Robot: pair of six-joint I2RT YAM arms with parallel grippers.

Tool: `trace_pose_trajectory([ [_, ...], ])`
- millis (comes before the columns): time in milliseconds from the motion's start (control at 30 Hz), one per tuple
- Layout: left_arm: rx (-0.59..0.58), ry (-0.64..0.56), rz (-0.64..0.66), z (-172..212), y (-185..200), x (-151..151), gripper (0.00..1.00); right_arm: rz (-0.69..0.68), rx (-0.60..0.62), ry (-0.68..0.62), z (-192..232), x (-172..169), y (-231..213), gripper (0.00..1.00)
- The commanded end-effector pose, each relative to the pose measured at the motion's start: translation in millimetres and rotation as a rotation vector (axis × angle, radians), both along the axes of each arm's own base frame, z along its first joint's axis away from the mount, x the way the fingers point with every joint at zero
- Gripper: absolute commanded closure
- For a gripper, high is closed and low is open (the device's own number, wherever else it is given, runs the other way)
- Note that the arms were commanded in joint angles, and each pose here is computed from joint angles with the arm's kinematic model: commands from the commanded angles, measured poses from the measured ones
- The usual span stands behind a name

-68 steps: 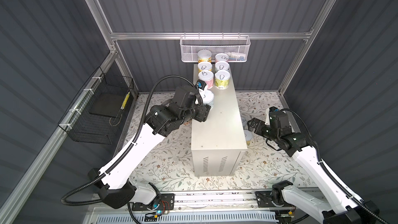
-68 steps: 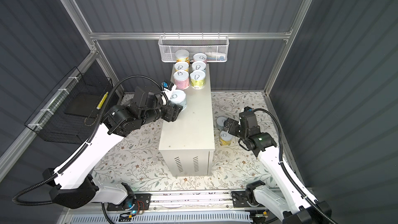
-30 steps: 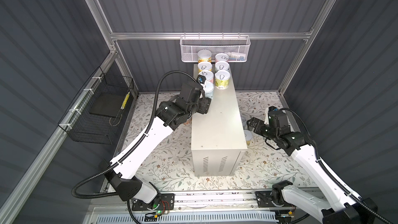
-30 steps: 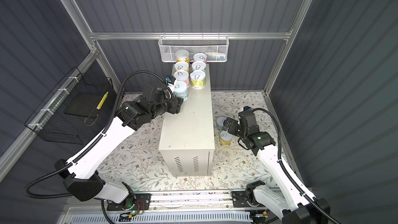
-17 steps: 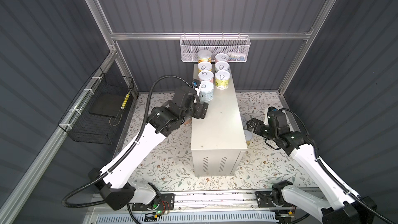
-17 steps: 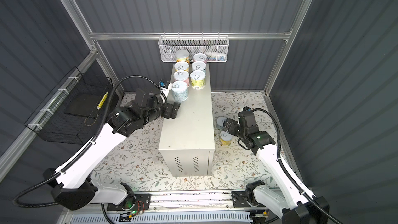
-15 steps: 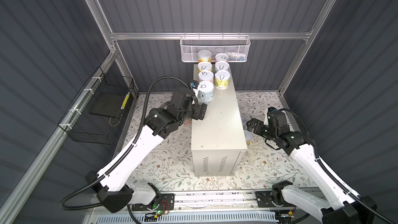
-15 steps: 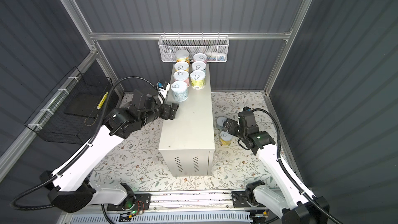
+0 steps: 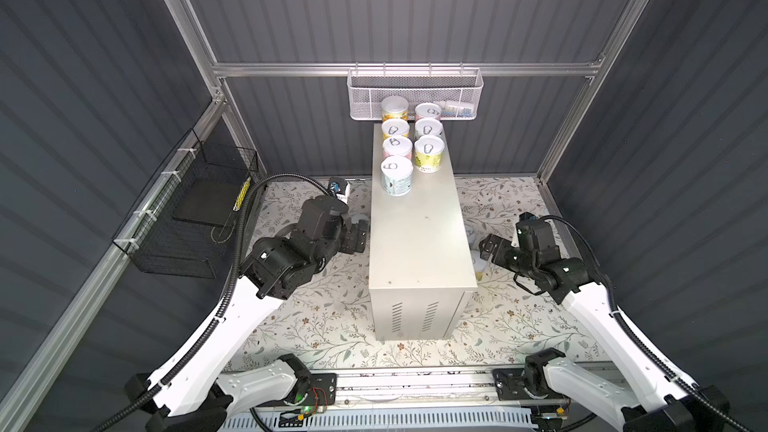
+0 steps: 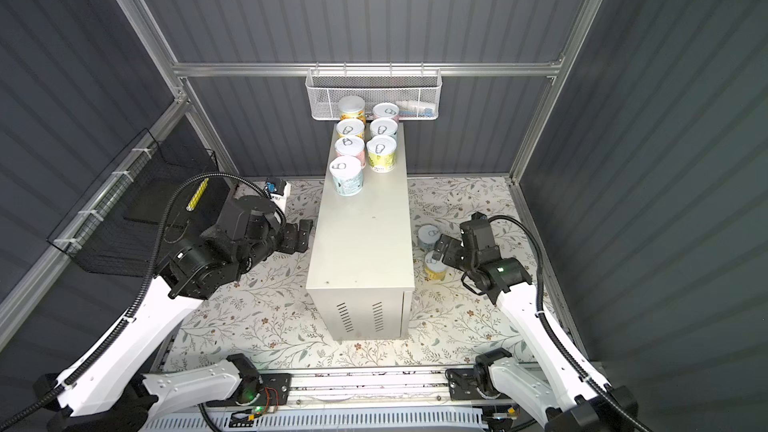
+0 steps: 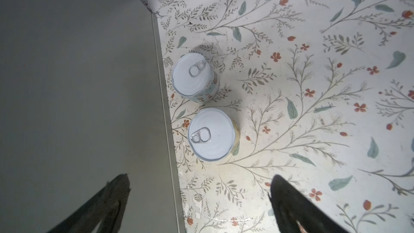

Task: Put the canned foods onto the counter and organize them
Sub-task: 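Set the can down in front of the pink can, open and withdraw the left gripper, then close the right gripper on a yellow-labelled floor can while the left gripper hovers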

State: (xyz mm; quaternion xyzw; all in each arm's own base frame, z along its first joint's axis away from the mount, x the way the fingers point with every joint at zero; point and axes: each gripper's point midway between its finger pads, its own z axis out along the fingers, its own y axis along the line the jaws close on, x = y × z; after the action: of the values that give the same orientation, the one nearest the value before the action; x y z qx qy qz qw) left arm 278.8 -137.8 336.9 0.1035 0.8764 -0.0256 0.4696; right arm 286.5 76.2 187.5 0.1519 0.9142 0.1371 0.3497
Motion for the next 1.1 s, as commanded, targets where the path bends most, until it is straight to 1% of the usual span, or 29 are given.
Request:
trace_pose_trajectory([
  [0, -0.048, 0.059, 0.108, -31.0, 23.6, 9.4, 0.08, -0.019, -0.018, 0.025, -10.1, -5.7, -6.0, 0.01],
  [100, -0.109, 0.085, 0.146, -51.3, 31.4, 18.9, 0.08, -0.017, -0.027, 0.044, -14.2, -7.1, -6.5, 0.01],
  [267, -0.27, 0.1, 0.163, -77.0, 23.2, 34.4, 0.08, 0.001, -0.012, 0.064, -24.2, -7.8, -1.8, 0.01],
  [333, -0.298, 0.085, 0.17, -83.4, 21.2, 38.1, 0.09, 0.013, -0.007, 0.086, -31.3, -6.7, 1.4, 0.01],
  [433, -0.3, 0.058, 0.17, -92.4, 20.3, 44.1, 0.09, 0.022, -0.003, 0.125, -42.8, -3.2, 5.5, 0.01],
  [533, -0.321, 0.051, 0.164, -107.6, 16.6, 47.5, 0.09, 0.039, -0.003, 0.134, -47.7, 2.7, 9.8, 0.01],
  [733, -0.372, 0.158, 0.135, -152.5, -4.1, 54.4, 0.08, 0.06, -0.045, 0.189, -66.9, 14.3, 12.4, 0.01],
  [833, -0.353, 0.184, 0.141, -165.9, -5.3, 57.7, 0.08, 0.07, -0.041, 0.21, -73.3, 19.7, 17.0, 0.01],
  [1067, -0.293, 0.187, 0.164, -178.1, 2.1, 60.1, 0.07, 0.078, -0.047, 0.223, -86.6, 29.9, 22.8, 0.01],
])
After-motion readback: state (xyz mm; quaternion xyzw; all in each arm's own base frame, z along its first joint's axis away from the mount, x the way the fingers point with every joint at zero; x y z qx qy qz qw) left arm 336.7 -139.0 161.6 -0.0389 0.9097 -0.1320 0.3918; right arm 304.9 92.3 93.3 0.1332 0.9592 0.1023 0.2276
